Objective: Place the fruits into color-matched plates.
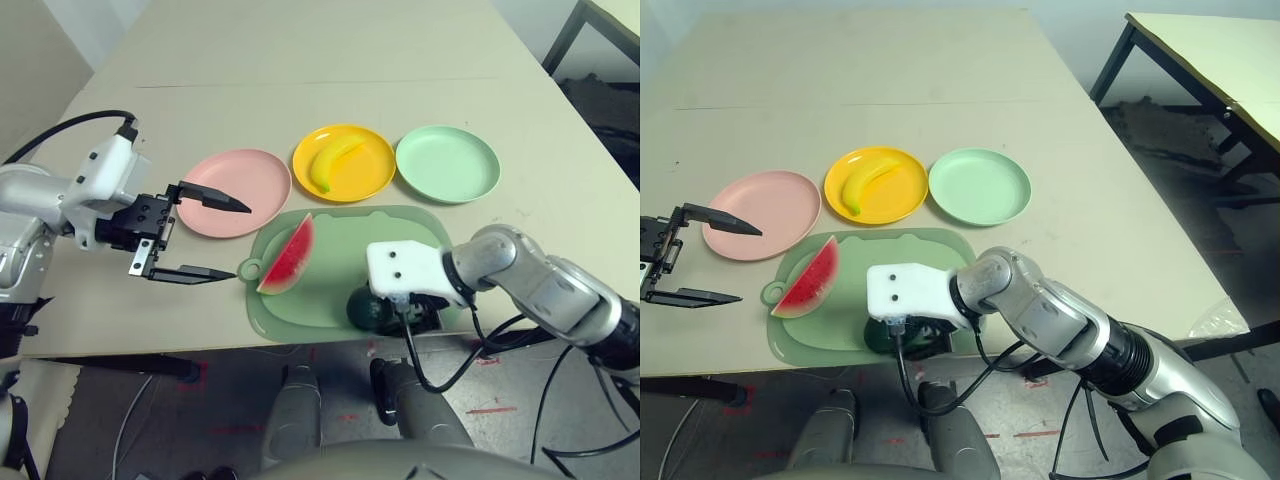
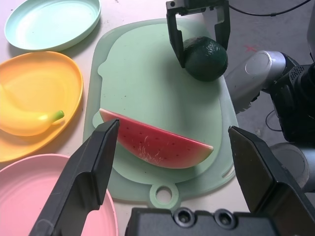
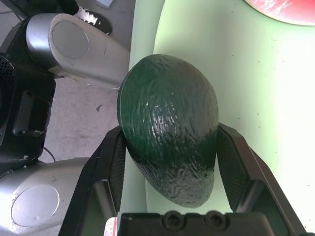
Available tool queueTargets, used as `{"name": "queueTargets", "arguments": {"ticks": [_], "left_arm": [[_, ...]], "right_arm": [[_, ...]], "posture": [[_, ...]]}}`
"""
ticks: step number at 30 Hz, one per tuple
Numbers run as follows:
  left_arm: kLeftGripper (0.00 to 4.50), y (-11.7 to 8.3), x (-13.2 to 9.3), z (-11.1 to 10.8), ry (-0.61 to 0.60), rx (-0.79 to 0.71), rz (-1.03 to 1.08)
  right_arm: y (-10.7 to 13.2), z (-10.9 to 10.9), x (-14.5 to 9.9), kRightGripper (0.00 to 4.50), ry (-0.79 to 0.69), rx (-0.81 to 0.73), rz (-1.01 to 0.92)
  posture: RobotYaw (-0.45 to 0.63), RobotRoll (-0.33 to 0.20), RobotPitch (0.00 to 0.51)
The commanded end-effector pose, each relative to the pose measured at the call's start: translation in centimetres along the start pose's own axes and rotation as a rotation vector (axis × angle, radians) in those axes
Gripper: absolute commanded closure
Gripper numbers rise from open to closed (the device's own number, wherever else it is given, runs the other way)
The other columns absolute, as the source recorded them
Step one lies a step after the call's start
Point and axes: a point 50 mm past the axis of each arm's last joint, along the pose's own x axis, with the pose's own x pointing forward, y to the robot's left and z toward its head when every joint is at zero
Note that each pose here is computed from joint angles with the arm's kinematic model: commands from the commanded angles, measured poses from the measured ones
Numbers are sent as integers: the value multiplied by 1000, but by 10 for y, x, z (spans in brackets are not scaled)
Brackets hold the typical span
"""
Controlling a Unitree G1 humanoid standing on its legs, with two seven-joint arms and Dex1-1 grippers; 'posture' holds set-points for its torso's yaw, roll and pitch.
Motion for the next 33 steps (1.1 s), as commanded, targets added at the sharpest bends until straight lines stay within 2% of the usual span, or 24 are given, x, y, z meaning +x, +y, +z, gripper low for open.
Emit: {"name": "queueTargets", "arguments": {"ticks": [1, 5, 8, 15, 17, 20, 23, 26, 33], "left_arm": [[0, 0, -1, 2, 18, 14, -8], [0, 0, 0, 1, 10, 10, -9], [0, 1, 1, 2, -22, 1, -7], [0, 3, 2, 5, -59, 0, -8], [0, 4, 2, 6, -71, -3, -7], [0, 6, 3, 4, -75, -10, 19], [0, 9, 5, -5, 10, -49, 85], [0, 16, 9, -9, 48, -52, 183], [0, 28, 21, -11, 66, -80, 356]], "right_arm": [[3, -2, 3, 1603, 6, -6, 5], [-1, -3, 0, 1603, 5, -1, -19], [-25, -4, -17, 1604, 2, 9, -121], [-104, -7, -102, 1604, 35, 33, -430], [-119, -19, -122, 1604, 96, 31, -494], [-134, -41, -138, 1609, 174, 54, -556], [-145, -64, -143, 1611, 221, 108, -605], [-151, -83, -136, 1612, 240, 162, -627], [-158, -95, -118, 1616, 250, 175, -653]], "posture": [[37, 0, 191], [32, 0, 189], [24, 0, 185], [22, 0, 172], [25, 0, 172], [28, 0, 170], [37, 0, 169], [50, 0, 168], [76, 0, 175]]}}
